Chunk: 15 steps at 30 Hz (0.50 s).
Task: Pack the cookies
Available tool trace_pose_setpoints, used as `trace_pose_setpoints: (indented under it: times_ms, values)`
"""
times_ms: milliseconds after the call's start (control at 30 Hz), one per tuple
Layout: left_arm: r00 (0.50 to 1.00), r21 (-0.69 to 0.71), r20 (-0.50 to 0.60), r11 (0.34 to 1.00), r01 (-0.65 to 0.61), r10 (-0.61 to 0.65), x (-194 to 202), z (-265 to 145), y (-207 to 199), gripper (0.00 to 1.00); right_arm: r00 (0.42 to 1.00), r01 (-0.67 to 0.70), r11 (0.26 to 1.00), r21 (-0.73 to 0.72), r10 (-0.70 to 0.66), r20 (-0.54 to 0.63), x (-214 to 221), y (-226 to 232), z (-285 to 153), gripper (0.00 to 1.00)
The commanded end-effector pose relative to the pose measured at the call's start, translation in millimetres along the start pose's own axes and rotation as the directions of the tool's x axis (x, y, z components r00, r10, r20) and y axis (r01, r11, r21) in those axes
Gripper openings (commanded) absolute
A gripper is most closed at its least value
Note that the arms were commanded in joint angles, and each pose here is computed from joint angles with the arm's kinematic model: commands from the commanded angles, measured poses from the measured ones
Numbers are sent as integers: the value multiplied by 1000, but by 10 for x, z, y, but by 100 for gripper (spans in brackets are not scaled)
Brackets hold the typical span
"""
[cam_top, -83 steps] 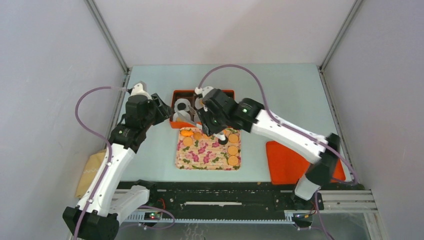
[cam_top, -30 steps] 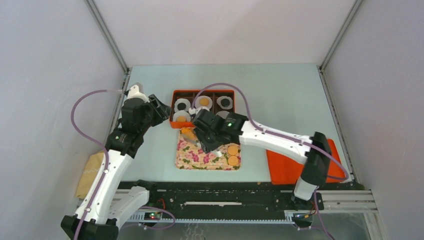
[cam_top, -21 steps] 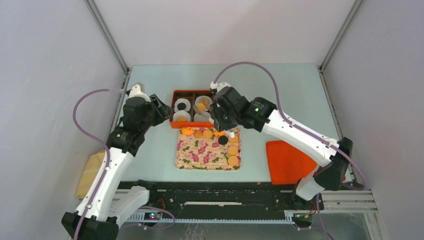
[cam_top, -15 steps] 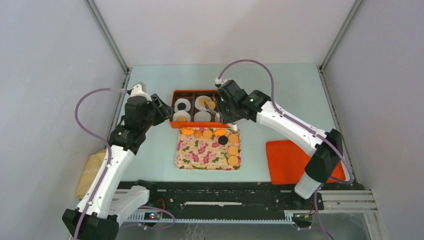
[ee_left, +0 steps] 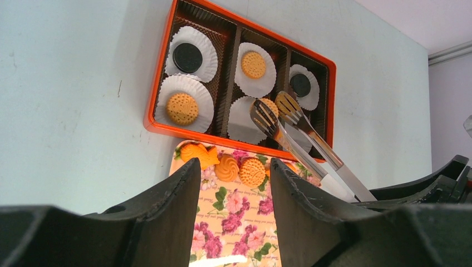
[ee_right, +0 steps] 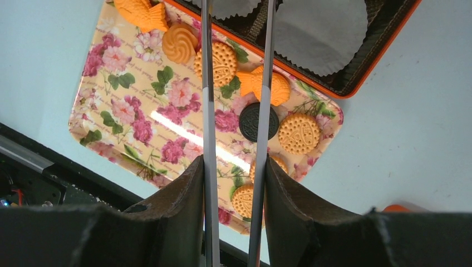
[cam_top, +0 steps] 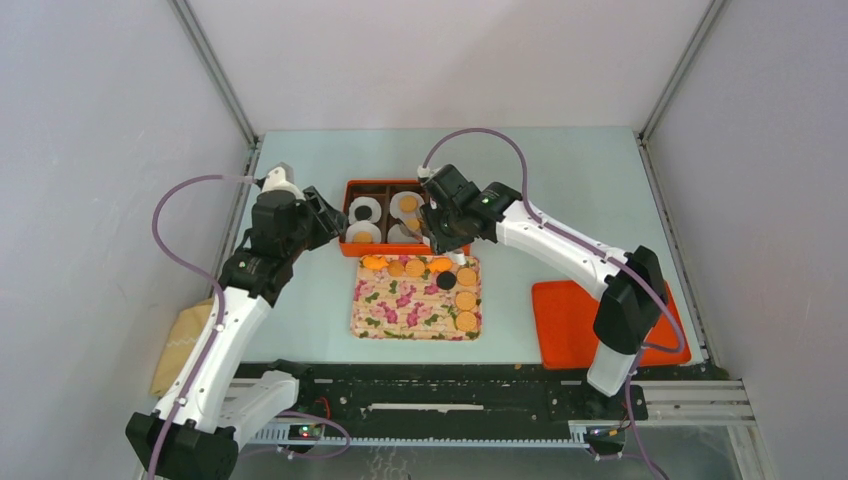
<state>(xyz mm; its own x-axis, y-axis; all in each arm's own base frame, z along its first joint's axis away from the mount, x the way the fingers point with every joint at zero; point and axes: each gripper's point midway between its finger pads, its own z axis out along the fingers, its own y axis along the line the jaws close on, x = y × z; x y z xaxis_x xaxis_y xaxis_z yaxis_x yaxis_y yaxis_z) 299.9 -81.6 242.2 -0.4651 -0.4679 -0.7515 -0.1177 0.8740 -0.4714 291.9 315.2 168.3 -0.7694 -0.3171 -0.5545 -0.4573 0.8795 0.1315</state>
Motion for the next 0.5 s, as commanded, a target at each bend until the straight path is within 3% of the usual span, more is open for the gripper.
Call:
trace_pose_setpoints:
  times_ms: [0, 233, 467]
  values:
    - [1000, -10, 15, 1000, -9, 9, 5, 36, 53, 54, 1000, 21, 999, -34, -20, 23, -89, 109, 48, 18]
    - [1000, -14, 9, 1000, -13, 13, 26, 34, 69, 54, 1000, 29, 999, -17, -29, -7, -30, 160, 116, 45]
    - [1000, 0, 0, 1000, -19, 19, 35, 38, 44, 55, 999, 30, 998, -47, -28, 41, -139, 245, 7, 51]
